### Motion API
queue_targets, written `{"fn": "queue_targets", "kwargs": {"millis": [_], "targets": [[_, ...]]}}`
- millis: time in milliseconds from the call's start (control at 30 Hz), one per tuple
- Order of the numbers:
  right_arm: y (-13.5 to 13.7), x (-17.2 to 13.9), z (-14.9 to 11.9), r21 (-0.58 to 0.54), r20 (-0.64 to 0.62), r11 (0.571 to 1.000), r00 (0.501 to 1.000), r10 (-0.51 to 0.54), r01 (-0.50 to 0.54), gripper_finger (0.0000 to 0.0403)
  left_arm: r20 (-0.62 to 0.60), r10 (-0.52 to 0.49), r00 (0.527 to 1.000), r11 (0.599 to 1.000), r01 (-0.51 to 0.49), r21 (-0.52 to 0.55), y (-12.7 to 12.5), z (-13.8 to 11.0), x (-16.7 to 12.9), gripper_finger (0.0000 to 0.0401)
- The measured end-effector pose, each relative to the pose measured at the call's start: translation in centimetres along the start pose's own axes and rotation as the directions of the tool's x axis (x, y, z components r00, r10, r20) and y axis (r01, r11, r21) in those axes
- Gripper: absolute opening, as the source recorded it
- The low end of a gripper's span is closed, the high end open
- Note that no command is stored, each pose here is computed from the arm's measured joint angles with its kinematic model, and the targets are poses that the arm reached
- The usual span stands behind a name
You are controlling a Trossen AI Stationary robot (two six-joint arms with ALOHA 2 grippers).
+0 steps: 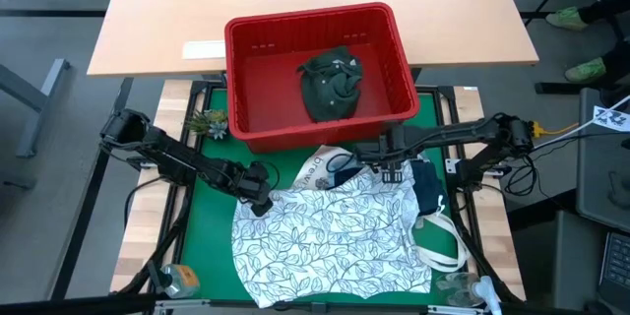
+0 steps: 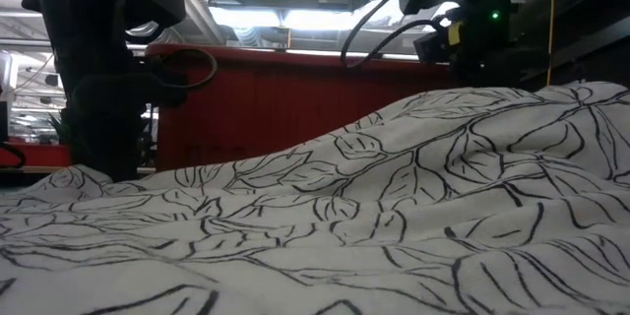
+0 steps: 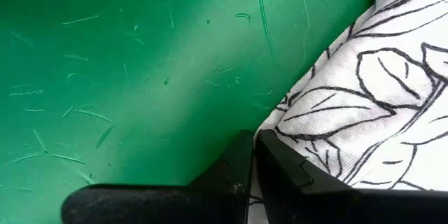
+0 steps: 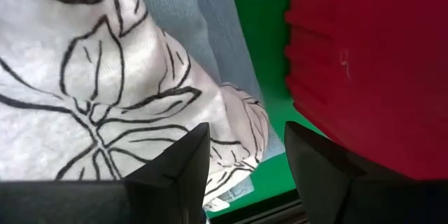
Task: Fold laundry
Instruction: Fold the patterned white shirt
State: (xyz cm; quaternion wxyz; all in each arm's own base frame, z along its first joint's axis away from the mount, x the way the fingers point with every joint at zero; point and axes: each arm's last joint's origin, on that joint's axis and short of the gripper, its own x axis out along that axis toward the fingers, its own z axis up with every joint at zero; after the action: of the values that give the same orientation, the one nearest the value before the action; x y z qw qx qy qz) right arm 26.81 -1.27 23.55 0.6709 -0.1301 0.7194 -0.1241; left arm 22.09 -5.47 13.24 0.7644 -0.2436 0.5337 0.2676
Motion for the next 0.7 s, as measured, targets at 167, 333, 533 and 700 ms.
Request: {"fn": "queue_targets", "kwargs": {"millis": [167,333,533,700], "targets": [[0.11,-0.03,0.31,0.008,0.032,1.0,0.999,0.016,-0.016,0.0183,0.001,0.0,1.0,1.0,0.0,-0.001,0.0,0.01,-0.01,0.0018],[0.09,-0.04,0.53,0.016,0.053,1.0,0.998,0.015,-0.015,0.0183,0.001,-0.001,1.0,1.0,0.001,-0.001,-0.01,0.01,-0.01,0.0018],[0.18,-0.05,0.51,0.013,0.051,0.999,0.997,0.051,-0.052,0.0183,0.001,-0.001,1.0,1.0,0.001,0.0,-0.01,0.01,-0.01,0.0018],[0.24,0.16,0.56,0.007,0.047,0.999,0.998,0.044,-0.045,0.0183,0.001,-0.001,1.0,1.0,0.001,0.0,-0.01,0.01,-0.01,0.0018]]}}
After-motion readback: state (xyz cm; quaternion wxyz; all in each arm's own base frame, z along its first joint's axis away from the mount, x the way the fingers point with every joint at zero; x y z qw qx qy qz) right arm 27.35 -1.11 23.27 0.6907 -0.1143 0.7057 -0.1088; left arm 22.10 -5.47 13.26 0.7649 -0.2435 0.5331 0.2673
